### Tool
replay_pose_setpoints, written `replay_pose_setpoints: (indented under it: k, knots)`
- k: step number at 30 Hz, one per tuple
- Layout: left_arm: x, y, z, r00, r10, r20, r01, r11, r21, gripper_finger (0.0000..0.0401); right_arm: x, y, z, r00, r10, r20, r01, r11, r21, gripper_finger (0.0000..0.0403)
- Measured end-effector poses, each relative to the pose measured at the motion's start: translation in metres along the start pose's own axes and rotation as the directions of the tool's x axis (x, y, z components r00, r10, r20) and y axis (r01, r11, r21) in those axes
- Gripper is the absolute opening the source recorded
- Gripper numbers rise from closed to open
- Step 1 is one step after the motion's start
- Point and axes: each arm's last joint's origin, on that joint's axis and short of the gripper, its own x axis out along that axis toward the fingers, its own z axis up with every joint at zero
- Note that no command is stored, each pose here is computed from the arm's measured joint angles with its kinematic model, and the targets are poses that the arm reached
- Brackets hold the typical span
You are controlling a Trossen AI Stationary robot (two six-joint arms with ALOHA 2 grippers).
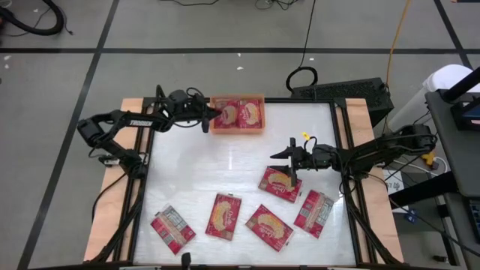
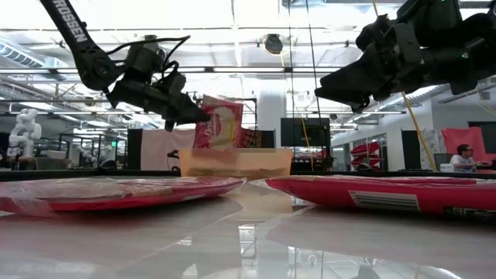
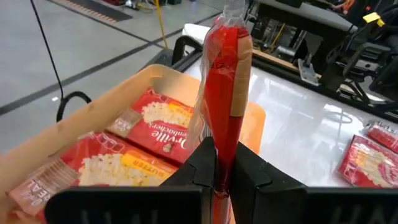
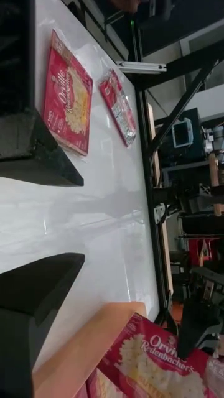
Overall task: Sort popcorn bags into baskets
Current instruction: Put the red popcorn bag into the orange bin
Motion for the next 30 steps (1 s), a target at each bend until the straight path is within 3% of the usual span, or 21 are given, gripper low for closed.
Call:
replay_pose_setpoints:
  k: [8,16,22,30]
  knots:
    - [-0.0028,0.0059,-0.0052,0.998,0.027,-0.050,-0.030,0.997,-0.066,0.0026,0.0000,0.0000,0.0000,1.000,0.000,0.000,0.000,1.000,-0.006,0.0180]
    - [-0.0034,0.0085,-0.0070,0.994,0.089,-0.064,-0.090,0.996,-0.008,0.0053,0.0000,0.0000,0.0000,1.000,0.000,0.000,0.000,1.000,-0.006,0.0180]
    - [-0.0019,0.0090,-0.0072,0.968,0.243,-0.056,-0.241,0.970,0.038,0.0130,0.0000,0.0000,0.0000,1.000,0.000,0.000,0.000,1.000,-0.006,0.0180]
    - [0.0011,0.0051,-0.0050,0.864,0.504,-0.004,-0.502,0.861,0.078,0.0266,0.0000,-0.0003,-0.0020,1.000,-0.003,-0.021,0.003,1.000,0.018,0.0180]
